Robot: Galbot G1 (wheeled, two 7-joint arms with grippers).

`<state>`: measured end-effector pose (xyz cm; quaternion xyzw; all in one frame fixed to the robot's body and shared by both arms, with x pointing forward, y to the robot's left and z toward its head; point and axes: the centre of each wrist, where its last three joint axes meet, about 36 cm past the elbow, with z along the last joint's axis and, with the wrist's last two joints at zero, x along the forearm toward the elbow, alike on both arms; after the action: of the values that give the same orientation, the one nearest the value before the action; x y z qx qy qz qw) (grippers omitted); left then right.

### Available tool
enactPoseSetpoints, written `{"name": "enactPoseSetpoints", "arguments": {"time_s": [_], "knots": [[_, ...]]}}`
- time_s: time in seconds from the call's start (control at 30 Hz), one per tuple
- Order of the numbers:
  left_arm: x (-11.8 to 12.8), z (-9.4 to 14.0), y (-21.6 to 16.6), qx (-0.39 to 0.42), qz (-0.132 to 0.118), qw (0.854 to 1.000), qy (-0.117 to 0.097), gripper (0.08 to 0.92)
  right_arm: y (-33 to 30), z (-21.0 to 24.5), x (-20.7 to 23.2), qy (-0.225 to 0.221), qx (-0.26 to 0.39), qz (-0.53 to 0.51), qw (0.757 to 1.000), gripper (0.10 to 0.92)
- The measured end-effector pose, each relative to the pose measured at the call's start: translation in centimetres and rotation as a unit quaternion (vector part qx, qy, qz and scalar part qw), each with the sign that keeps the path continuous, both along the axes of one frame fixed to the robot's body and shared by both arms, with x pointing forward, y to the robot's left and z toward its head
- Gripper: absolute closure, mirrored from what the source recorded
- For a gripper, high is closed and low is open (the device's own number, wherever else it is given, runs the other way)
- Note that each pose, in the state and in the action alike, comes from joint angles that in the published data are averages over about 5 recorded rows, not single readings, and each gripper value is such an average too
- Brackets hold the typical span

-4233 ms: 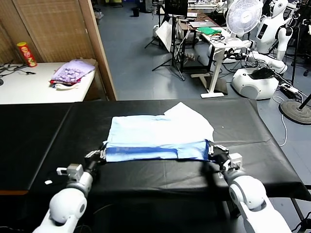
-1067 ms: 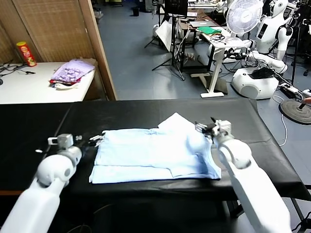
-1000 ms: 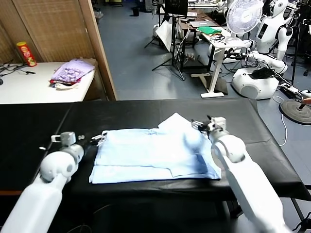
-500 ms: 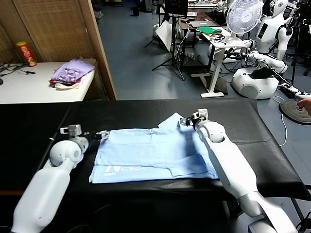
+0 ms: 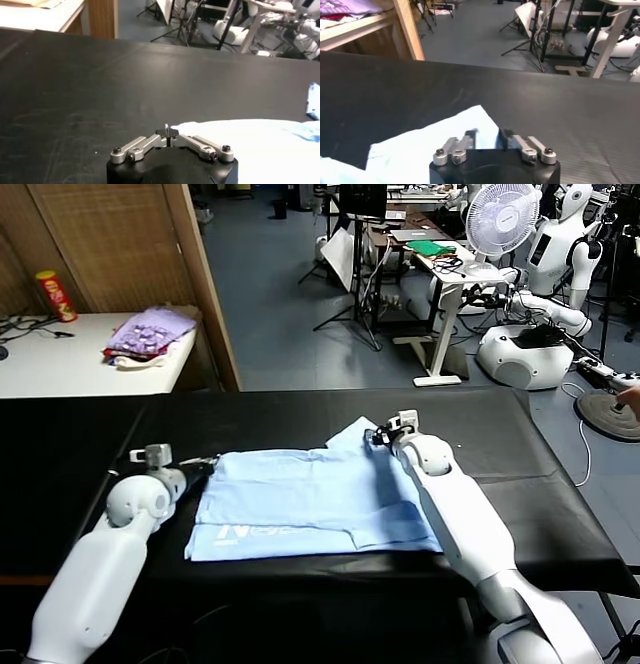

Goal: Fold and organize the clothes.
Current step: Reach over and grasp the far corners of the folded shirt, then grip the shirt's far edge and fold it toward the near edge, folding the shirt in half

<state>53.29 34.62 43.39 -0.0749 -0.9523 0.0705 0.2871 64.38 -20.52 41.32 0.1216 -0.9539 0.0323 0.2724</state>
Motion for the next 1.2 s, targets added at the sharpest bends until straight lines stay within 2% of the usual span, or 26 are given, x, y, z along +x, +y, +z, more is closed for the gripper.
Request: {"name": "enactPoseSetpoints", "arguments": {"time_s": [0.4,0.67,0.93,1.2], "knots": [[-1.2,0.6,-0.1,0.010,0.004,0.999,-0.037,0.872,-2.3,1.7,-3.0,-0.056,0.040,-0.008,0.998,0.901],[-4.3,2.3,0.1,0.034,-0.001,0.997,-0.066,0.872,-5.0,3.5,-7.7,-0.083,0.051,-0.001,0.995,0.901],[-7.8,3.4,-0.3,0.063,-0.011,0.995,-0.076,0.872,-7.4,4.0,-11.4,-0.068,0.060,-0.002,0.996,0.901],[-10.5,3.0,-0.8,0.084,-0.023,0.993,-0.077,0.872,-8.5,4.1,-15.0,-0.041,0.030,0.006,0.999,0.900]]}}
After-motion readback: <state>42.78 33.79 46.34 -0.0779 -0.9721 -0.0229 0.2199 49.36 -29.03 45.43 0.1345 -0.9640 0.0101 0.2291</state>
